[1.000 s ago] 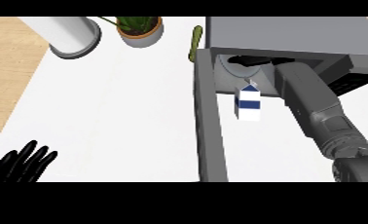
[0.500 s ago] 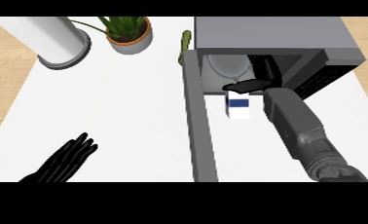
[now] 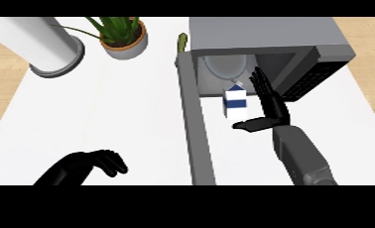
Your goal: Pick up the milk, place it into the microwave and close the microwave
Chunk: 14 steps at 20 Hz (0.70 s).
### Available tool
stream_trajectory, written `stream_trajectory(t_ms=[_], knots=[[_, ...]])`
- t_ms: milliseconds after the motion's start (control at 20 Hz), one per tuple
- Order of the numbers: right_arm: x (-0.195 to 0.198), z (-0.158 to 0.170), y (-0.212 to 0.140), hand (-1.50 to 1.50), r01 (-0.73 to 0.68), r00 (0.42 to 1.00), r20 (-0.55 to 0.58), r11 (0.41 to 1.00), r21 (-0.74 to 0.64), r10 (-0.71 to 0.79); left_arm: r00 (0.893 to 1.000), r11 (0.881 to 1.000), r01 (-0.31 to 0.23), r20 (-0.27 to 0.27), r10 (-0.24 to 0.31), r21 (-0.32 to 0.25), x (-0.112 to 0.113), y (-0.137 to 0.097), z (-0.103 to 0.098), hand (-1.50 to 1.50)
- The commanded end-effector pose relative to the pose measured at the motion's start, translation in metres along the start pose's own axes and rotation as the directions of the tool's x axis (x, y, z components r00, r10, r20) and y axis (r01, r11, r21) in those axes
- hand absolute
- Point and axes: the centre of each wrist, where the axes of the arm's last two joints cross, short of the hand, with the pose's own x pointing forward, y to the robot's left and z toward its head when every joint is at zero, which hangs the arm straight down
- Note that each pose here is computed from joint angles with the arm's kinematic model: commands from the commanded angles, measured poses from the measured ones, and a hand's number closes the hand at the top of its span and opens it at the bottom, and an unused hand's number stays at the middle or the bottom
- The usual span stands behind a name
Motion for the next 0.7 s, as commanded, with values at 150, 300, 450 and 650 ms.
stream_trajectory(t_ms=[150, 300, 450, 650], knots=[[-0.018, 0.068, -0.03, -1.5, -0.038, 0.999, -0.028, 0.998, -0.046, 0.036, 0.996, 0.999, 0.039, -0.077, -0.041, -0.022, -0.027, -0.009, -0.022, 1.5], [-0.012, 0.098, -0.062, -1.5, -0.044, 0.999, -0.028, 0.997, -0.067, 0.043, 0.991, 0.993, 0.096, -0.087, -0.102, -0.071, -0.029, -0.012, -0.047, 1.5], [-0.009, 0.131, -0.075, -1.5, -0.036, 0.999, 0.011, 0.993, -0.116, 0.037, 0.985, 0.983, 0.139, -0.082, -0.149, -0.123, -0.032, -0.018, -0.059, 1.5], [0.012, 0.156, -0.093, -1.5, -0.036, 0.998, 0.042, 0.992, -0.122, 0.042, 0.986, 0.974, 0.142, -0.066, -0.155, -0.175, -0.046, -0.026, -0.082, 1.5]])
